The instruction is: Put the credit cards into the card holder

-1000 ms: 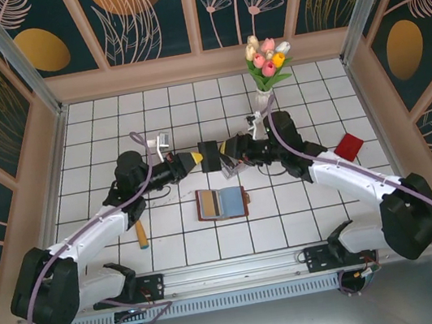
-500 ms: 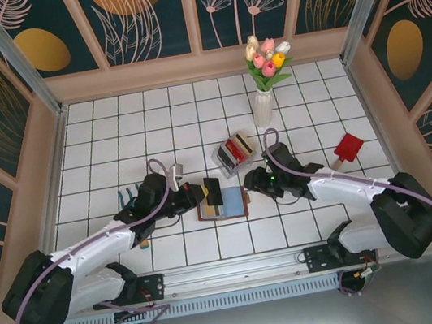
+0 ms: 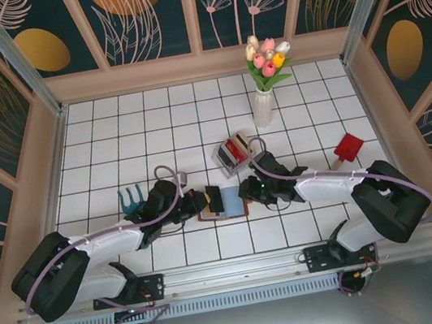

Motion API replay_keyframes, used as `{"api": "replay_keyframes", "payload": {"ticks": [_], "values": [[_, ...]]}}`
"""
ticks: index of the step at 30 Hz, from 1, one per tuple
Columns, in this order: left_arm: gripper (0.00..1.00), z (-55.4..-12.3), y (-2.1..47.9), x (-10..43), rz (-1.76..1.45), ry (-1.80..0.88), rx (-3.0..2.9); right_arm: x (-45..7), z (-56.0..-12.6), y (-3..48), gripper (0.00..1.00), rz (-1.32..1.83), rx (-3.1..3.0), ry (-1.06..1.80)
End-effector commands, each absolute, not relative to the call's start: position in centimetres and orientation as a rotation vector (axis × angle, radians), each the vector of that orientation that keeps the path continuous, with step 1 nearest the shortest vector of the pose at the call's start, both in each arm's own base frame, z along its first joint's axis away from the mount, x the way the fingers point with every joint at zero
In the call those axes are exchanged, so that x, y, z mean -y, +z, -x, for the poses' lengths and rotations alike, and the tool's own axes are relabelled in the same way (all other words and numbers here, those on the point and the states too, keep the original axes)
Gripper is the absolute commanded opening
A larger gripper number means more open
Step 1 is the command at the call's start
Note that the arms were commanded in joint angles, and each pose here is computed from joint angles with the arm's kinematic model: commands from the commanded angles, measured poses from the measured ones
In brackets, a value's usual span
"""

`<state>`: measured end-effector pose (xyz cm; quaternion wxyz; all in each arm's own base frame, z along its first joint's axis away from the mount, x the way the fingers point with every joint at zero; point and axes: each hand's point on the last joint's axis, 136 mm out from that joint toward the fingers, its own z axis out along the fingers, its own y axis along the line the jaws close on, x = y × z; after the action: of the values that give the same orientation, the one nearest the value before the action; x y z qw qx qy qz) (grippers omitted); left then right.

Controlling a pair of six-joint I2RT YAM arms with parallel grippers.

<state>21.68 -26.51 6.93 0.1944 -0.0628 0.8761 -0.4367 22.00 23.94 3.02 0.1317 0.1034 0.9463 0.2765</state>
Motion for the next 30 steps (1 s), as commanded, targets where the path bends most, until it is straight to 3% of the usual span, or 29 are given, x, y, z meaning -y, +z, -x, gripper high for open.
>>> {"api": "replay_keyframes", "payload": {"ticks": [1,19,30], "values": [[0.00,-21.9,7.0,27.1,0.176,-1.257,-2.431,-24.0,-22.2,2.8,0.39,-0.324,-2.730,0.797],[0.00,-20.6,3.1,26.6,0.244,-1.153,-2.573,-24.6,-21.8,1.5,0.35,-0.330,-2.775,0.779],[0.00,-21.4,5.3,25.7,0.215,-1.097,-2.498,-24.7,-22.0,1.5,0.34,-0.325,-2.776,0.762]]}}
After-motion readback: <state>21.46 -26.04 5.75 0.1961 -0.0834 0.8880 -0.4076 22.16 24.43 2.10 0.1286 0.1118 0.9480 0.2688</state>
